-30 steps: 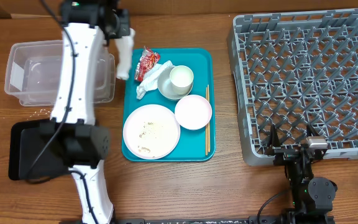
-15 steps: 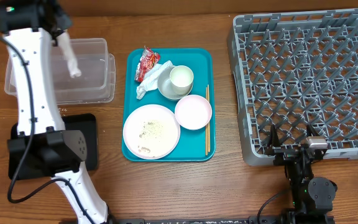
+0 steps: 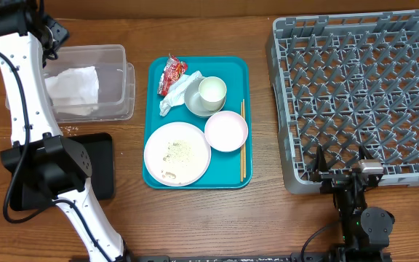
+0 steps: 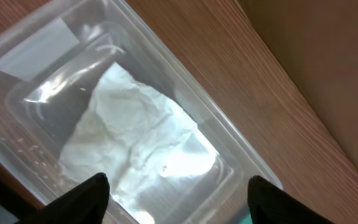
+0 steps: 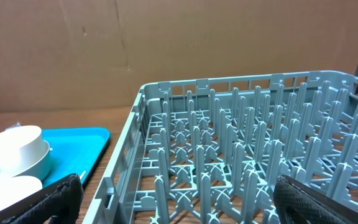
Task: Sort waste into correct bins and load items into the dishwasher
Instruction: 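Carry the tissue with the left gripper and drop it into the clear bin, then return the left gripper to the tray and grasp the remaining tissue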
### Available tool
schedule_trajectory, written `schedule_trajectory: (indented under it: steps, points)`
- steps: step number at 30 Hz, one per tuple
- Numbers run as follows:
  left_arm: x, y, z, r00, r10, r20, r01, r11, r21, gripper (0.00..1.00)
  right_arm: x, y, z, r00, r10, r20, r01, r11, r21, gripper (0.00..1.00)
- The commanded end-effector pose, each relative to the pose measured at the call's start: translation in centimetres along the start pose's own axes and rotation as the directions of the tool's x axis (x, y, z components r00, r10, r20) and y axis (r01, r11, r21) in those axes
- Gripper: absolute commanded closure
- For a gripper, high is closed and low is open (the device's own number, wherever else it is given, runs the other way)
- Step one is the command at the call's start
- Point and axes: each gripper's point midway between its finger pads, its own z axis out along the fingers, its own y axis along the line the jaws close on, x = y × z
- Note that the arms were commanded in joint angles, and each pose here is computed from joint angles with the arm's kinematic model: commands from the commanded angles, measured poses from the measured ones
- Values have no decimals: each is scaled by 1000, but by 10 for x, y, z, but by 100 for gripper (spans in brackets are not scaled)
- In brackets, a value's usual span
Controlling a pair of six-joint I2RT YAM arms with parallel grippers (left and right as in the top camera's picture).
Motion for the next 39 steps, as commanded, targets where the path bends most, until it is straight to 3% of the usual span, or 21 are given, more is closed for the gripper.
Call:
schedule_trajectory:
  steps: [1, 5, 6, 8, 10, 13, 18, 21, 23, 26, 33, 39]
  points:
    - [17, -27, -8, 990, 114, -82, -99, 981, 165, 27, 2, -3, 0, 1000, -7, 4, 7, 1000, 11, 0]
    - [45, -74, -31, 931, 349, -110, -263, 846, 464, 30, 2, -3, 0, 1000, -7, 5, 7, 1000, 11, 0]
    - [53, -86, -38, 913, 396, -102, -287, 799, 529, 36, 2, -3, 0, 1000, -7, 5, 7, 1000, 11, 0]
    - [69, -104, -50, 880, 468, -85, -323, 720, 615, 51, 2, -3, 0, 1000, -7, 4, 7, 1000, 11, 0]
    - [84, -117, -55, 853, 518, -68, -361, 677, 641, 53, 2, -3, 0, 1000, -7, 4, 7, 1000, 11, 0]
    - [106, -132, -55, 812, 581, -44, -438, 659, 611, 45, 2, -3, 0, 1000, -7, 4, 7, 1000, 11, 0]
    - [141, -148, -44, 745, 667, -20, -586, 668, 458, 43, 2, -3, 0, 1000, -7, 4, 7, 1000, 11, 0]
    - [158, -144, -32, 699, 714, -37, -667, 670, 326, 30, 2, -3, 0, 1000, -7, 4, 7, 1000, 11, 0]
    - [171, -140, -22, 670, 739, -70, -701, 660, 271, 28, 2, -3, 0, 1000, -7, 4, 7, 1000, 11, 0]
    - [200, -130, 1, 610, 774, -169, -730, 632, 260, 28, 2, -3, 0, 1000, -7, 4, 7, 1000, 11, 0]
    - [232, -99, 45, 541, 763, -353, -739, 632, 232, 34, 2, -3, 0, 1000, -7, 4, 7, 1000, 11, 0]
    - [266, -99, 52, 399, 829, -391, -750, 541, 382, 35, 2, -3, 0, 1000, -7, 4, 7, 1000, 11, 0]
